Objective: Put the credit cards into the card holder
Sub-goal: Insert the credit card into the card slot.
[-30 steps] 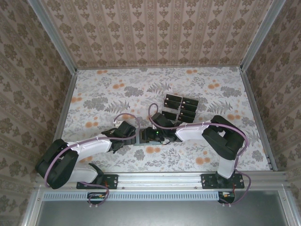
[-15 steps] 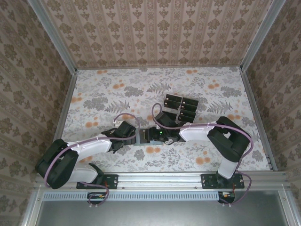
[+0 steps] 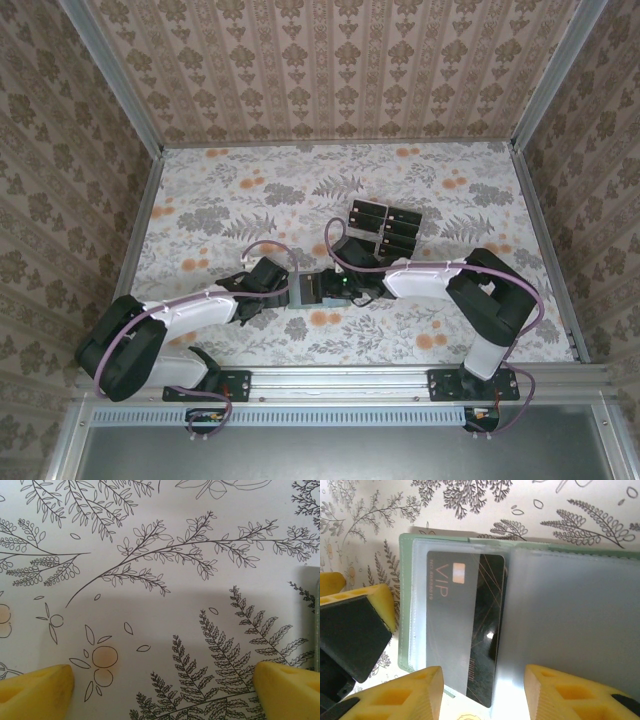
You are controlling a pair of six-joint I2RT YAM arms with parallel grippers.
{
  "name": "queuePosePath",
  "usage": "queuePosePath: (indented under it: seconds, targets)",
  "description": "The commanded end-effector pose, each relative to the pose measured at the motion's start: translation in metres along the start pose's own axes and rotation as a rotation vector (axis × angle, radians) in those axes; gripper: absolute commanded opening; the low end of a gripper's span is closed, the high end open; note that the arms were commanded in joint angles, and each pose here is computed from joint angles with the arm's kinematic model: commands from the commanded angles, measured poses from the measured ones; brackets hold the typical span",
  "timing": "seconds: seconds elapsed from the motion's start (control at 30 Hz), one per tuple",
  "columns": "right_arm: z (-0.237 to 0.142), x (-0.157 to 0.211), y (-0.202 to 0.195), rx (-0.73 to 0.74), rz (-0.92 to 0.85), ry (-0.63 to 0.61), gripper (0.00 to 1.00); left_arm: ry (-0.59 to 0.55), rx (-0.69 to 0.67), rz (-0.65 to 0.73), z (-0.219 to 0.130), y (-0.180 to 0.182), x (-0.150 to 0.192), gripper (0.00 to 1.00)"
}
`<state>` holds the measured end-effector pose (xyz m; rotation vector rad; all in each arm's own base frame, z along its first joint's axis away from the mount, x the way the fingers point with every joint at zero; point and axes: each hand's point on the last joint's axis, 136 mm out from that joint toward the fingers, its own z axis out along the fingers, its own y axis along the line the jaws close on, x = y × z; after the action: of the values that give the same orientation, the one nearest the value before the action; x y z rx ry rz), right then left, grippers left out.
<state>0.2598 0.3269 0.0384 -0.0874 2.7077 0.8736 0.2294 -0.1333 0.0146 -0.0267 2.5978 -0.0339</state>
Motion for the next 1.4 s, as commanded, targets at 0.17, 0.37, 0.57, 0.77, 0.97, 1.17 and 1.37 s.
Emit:
queuePosePath:
  seconds: [0.17, 0.37, 0.57, 0.77, 0.97, 1.17, 1.37]
  targets:
    - [0.002, -0.012, 0.013, -0.018, -0.014, -0.013, 0.46, 0.055, 0.036, 0.008, 0.009, -0.006, 0.017, 0.95]
    - [0.011, -0.011, 0.009, -0.006, -0.01, 0.001, 0.46, 0.058, 0.039, 0.007, 0.01, -0.007, 0.017, 0.95]
    - [0.02, -0.009, 0.009, -0.014, -0.001, 0.015, 0.46, 0.059, 0.04, 0.008, 0.01, -0.007, 0.018, 0.95]
    - [0.023, -0.006, 0.014, -0.028, -0.007, 0.027, 0.46, 0.062, 0.044, 0.009, 0.011, -0.008, 0.019, 0.95]
    - [0.025, -0.005, 0.021, -0.043, -0.016, 0.034, 0.46, 0.062, 0.049, 0.004, 0.012, -0.009, 0.02, 0.95]
    - [0.028, -0.003, 0.028, -0.053, -0.025, 0.045, 0.45, 0.064, 0.053, 0.003, 0.012, -0.009, 0.021, 0.95]
    - [0.031, -0.001, 0.037, -0.066, -0.038, 0.054, 0.44, 0.064, 0.057, 0.003, 0.012, -0.01, 0.022, 0.95]
